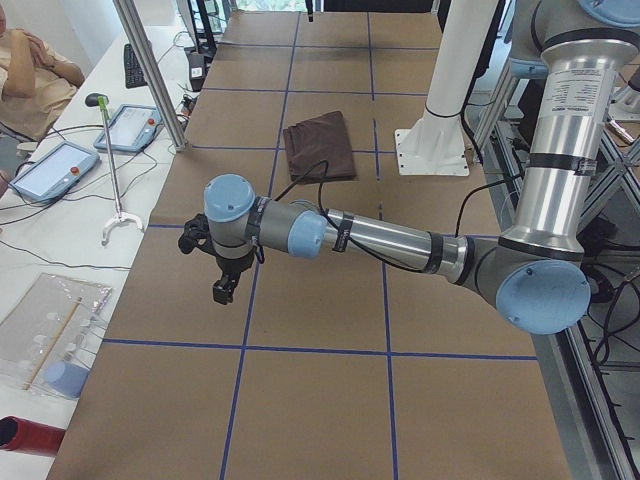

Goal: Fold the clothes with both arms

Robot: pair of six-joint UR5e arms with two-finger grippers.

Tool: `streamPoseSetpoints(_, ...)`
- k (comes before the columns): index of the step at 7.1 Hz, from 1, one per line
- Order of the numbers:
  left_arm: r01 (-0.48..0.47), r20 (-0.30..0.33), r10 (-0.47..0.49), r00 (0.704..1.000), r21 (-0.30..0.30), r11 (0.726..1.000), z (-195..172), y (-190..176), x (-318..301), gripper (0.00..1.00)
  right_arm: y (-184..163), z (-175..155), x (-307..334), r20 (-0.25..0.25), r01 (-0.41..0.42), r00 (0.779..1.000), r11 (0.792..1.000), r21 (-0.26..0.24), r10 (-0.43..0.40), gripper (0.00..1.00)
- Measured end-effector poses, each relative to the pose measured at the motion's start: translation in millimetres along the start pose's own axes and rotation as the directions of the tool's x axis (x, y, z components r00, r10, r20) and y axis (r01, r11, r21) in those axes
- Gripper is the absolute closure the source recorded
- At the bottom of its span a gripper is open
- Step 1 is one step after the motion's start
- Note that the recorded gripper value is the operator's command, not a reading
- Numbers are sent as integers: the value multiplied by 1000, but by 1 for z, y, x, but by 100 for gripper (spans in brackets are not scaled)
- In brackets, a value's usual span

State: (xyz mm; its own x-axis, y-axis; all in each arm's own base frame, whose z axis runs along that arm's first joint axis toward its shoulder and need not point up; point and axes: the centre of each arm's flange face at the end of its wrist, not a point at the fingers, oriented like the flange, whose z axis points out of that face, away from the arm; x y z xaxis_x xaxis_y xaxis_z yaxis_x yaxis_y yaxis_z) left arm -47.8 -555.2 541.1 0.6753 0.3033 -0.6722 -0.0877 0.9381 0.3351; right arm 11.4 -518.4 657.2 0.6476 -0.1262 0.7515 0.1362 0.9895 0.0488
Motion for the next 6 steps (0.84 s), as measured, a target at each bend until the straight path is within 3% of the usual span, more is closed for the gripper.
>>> streamPoseSetpoints(6,-4,-1,4,1000,3,1000,-1,-1,2,0,-2,-3,-4,1,9,1000,1000,7,-9,0)
